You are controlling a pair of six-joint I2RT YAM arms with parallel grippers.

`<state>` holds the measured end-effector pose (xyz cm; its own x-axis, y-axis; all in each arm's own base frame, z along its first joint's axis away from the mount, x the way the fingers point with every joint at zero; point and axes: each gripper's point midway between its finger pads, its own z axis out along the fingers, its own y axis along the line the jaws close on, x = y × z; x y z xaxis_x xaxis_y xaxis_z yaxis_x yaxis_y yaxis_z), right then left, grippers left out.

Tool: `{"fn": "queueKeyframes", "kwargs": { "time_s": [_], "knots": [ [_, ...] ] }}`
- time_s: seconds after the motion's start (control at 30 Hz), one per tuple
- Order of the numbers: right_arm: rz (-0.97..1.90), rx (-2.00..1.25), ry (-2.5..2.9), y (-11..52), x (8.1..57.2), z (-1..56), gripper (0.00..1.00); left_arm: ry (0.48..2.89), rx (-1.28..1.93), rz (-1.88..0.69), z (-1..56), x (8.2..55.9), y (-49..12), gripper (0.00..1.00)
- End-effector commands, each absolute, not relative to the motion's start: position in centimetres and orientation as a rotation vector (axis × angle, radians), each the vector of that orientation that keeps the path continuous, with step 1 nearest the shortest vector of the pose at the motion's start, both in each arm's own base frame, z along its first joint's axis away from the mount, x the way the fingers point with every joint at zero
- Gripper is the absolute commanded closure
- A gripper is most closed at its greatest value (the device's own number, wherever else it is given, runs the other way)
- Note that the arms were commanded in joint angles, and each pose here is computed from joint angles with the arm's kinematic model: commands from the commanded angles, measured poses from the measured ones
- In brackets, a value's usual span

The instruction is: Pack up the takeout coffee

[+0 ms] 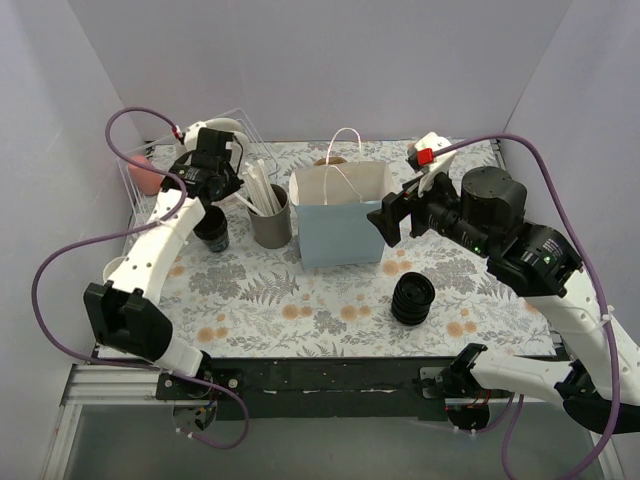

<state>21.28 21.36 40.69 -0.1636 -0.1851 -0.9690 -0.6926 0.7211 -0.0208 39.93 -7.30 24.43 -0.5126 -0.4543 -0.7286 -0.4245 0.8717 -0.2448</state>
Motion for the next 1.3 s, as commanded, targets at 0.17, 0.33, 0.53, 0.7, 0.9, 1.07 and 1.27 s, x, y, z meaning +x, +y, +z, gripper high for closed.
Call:
{"fn": "queueKeyframes", "kwargs": {
  "time_s": [0.17, 0.33, 0.53, 0.7, 0.9, 1.07, 1.27],
  "knots": [
    [0.523, -0.659, 1.632, 21.3, 21.8, 43.9, 0.02, 2.014, -0.527, -0.198, 35.8, 35.7, -6.9, 0.92],
    [0.519, -0.65, 1.627, 21.4, 22.1, 44.5, 0.02, 1.883, -0.384, -0.353, 41.6, 34.7, -8.5, 0.92],
    [0.521, -0.63, 1.614, 21.5, 22.3, 45.1, 0.02, 1.736, -0.262, -0.501, 47.9, 35.0, -10.7, 0.96],
    [0.542, -0.61, 1.618, 21.5, 22.2, 45.2, 0.02, 1.674, -0.123, -0.679, 51.1, 34.8, -13.9, 0.97],
    [0.549, -0.591, 1.625, 21.1, 21.9, 45.2, 0.02, 1.629, -0.079, -0.857, 54.0, 34.0, -16.3, 1.0],
    [0.539, -0.58, 1.628, 20.8, 21.9, 45.0, 0.03, 1.618, -0.048, -1.034, 54.5, 32.6, -18.3, 1.0],
    [0.541, -0.576, 1.625, 20.9, 22.0, 44.9, 0.03, 1.734, -0.034, -1.092, 48.8, 32.6, -19.6, 1.0]
  ]
}}
